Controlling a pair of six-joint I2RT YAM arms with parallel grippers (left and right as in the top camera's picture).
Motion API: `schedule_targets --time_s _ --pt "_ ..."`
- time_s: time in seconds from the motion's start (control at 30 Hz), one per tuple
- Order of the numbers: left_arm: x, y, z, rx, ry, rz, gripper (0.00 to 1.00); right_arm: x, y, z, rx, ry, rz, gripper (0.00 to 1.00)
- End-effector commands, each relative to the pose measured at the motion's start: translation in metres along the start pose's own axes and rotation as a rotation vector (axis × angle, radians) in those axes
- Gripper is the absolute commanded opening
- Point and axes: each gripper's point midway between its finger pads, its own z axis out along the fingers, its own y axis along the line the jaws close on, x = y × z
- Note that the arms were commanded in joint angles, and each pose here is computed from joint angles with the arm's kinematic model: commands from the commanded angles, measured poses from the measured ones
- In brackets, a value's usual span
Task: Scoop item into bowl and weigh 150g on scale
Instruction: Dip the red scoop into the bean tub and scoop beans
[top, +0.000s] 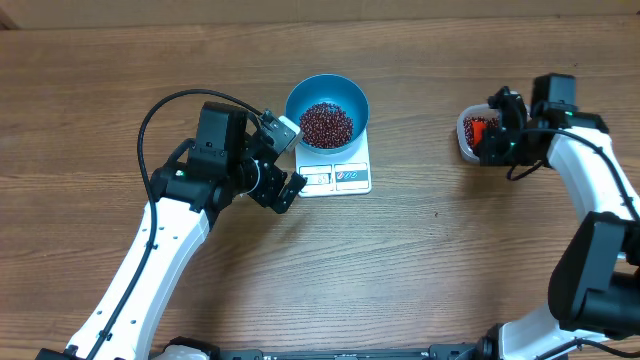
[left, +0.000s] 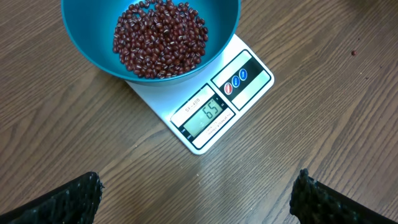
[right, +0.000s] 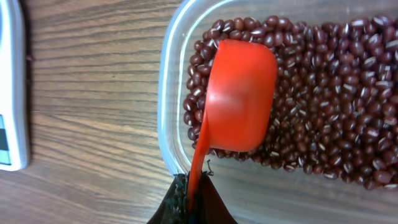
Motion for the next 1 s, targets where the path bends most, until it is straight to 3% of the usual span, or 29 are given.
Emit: schedule_targets --time_s 0.0,0.47,0.97 --pt "-0.004 -0.006 -0.004 0.017 -0.018 0.029 1.00 0.012 0.013 0.006 -0.157 0.016 0.060 0.04" --pt "-0.003 -0.006 -0.004 0.017 -0.018 0.029 1.00 0.008 0.008 -0.022 -0.379 -0.080 0.205 0.04" --pt "-0.003 -0.006 -0.004 0.017 -0.018 0.029 1.00 0.007 -0.003 -0.029 -0.400 -0.103 0.280 0.03"
